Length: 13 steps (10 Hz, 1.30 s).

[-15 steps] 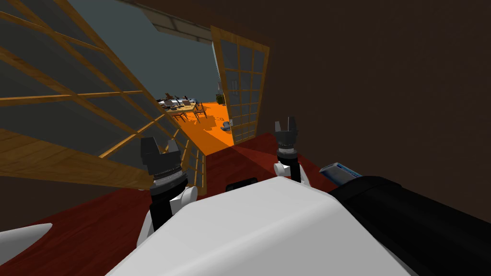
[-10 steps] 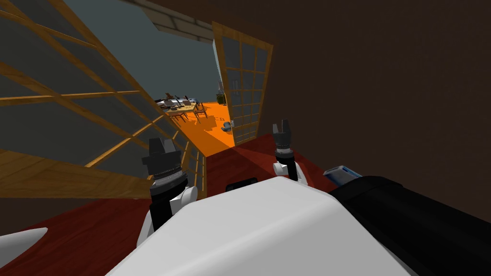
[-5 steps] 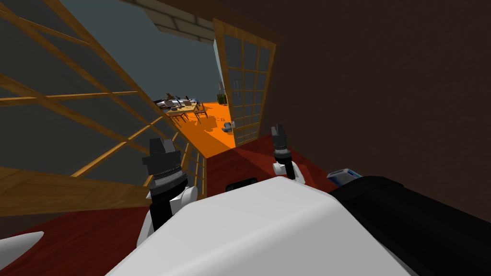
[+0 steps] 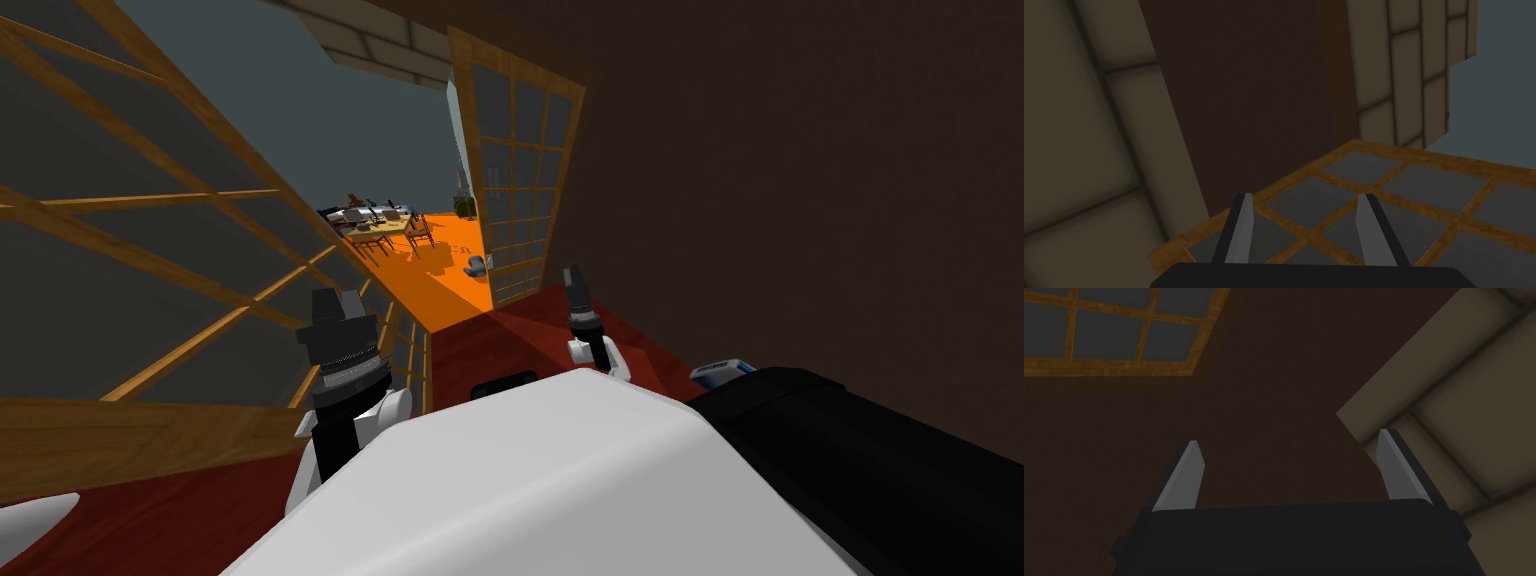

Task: Pull the door open

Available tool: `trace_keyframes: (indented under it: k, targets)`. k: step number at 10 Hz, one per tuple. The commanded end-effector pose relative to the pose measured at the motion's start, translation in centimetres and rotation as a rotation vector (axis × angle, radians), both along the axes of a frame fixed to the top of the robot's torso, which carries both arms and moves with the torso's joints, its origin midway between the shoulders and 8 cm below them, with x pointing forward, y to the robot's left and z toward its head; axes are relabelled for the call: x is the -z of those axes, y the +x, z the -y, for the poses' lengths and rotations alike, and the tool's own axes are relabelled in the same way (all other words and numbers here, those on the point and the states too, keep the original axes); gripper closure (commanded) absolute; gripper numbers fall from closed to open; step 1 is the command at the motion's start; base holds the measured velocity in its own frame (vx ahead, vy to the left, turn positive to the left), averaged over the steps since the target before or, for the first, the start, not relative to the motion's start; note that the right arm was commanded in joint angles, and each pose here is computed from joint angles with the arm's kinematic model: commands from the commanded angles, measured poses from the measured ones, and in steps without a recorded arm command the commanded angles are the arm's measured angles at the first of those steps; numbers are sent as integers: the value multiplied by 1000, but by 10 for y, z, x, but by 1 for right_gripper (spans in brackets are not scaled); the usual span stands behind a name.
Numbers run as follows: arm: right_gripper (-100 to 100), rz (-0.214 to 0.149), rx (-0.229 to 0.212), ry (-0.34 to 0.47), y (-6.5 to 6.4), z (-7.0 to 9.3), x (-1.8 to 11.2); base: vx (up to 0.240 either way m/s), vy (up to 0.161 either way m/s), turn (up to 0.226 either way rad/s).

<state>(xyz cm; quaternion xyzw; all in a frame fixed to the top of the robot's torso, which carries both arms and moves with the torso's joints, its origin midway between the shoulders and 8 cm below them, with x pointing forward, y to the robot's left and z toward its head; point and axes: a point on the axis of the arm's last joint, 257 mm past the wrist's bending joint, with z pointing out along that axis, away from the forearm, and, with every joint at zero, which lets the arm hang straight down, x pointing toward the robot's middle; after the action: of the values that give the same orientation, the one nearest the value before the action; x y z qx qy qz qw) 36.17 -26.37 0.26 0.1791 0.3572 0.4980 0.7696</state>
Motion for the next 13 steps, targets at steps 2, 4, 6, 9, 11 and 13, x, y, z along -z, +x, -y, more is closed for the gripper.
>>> trace_keyframes:
  k: [2, 4, 6, 9, 11, 13]
  targets:
    - [-100, -22, 30, -43, 6, 3, 15, 92, 22, 11]
    - [-100, -47, 63, -91, 14, 6, 32, 123, 24, 15]
    - [-100, -65, 85, -126, 19, 8, 44, 112, 39, 12]
    - [-100, -92, 119, -179, 27, 11, 62, 93, 33, 10]
    - [-100, -110, 140, -214, 31, 13, 74, 100, 32, 9]
    - [-100, -129, 161, -251, 36, 16, 88, 102, 30, 13]
